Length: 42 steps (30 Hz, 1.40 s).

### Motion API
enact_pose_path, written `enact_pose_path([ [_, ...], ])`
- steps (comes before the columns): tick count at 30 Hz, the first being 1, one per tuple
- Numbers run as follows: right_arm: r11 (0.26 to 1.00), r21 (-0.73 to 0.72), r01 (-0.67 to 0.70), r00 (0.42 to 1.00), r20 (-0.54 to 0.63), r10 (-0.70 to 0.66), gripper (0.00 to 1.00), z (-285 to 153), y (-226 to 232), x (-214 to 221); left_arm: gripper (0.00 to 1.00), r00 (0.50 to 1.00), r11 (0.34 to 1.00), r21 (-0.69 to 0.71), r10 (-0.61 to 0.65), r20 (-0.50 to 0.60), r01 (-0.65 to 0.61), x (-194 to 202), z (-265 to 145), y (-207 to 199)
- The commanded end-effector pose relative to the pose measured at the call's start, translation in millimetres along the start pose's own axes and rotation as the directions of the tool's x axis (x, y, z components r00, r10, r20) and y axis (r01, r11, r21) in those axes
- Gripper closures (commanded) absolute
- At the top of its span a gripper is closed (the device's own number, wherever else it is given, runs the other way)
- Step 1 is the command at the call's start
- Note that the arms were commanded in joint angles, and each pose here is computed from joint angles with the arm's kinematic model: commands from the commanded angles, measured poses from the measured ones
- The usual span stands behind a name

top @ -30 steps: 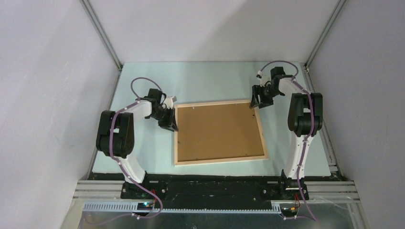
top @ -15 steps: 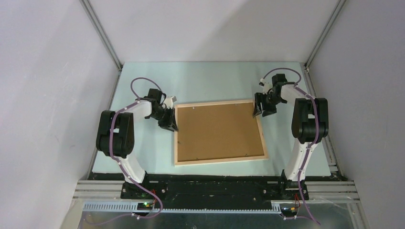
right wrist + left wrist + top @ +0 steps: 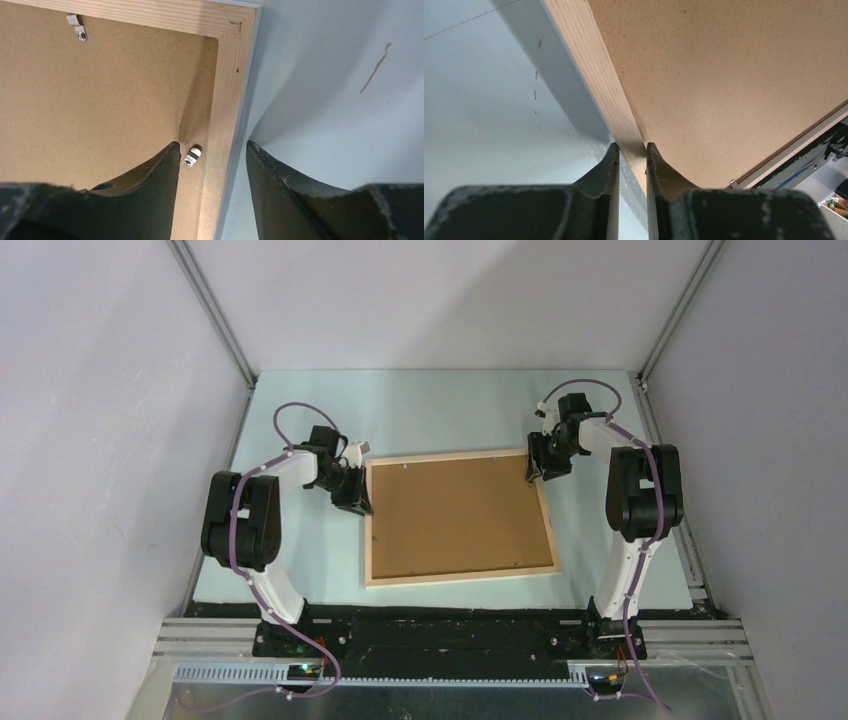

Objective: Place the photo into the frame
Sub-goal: Install the photo frame at the center of the board.

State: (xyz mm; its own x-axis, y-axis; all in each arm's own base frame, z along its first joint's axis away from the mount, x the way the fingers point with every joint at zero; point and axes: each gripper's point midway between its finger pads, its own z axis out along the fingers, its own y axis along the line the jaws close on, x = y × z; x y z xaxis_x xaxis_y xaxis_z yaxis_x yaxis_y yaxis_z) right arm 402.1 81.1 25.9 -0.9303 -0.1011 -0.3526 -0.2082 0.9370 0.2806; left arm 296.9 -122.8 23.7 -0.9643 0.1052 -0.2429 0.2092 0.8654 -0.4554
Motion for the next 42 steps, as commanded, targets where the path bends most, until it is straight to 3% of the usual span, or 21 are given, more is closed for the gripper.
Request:
enact_pose_path([
  [1,1.0,0.031,0.002,1.0,0.019,-0.003,0.46,0,-3,-3,1.0,0.999,0.999,0.007,0.032,-0.035,-0.032,10,6,3],
  [20,0.998,0.047,0.039,0.999,-0.019,-0.038,0.52,5,-6,12,1.0,0.999,0.999,0.012,0.034,-0.032,-0.034,9,5,2],
  [42,0.966,-0.006,0.259,0.965,-0.038,-0.259,0.63,-6,1,15,1.0,0.999,1.0,0.008,0.026,-0.036,-0.026,10,6,5],
])
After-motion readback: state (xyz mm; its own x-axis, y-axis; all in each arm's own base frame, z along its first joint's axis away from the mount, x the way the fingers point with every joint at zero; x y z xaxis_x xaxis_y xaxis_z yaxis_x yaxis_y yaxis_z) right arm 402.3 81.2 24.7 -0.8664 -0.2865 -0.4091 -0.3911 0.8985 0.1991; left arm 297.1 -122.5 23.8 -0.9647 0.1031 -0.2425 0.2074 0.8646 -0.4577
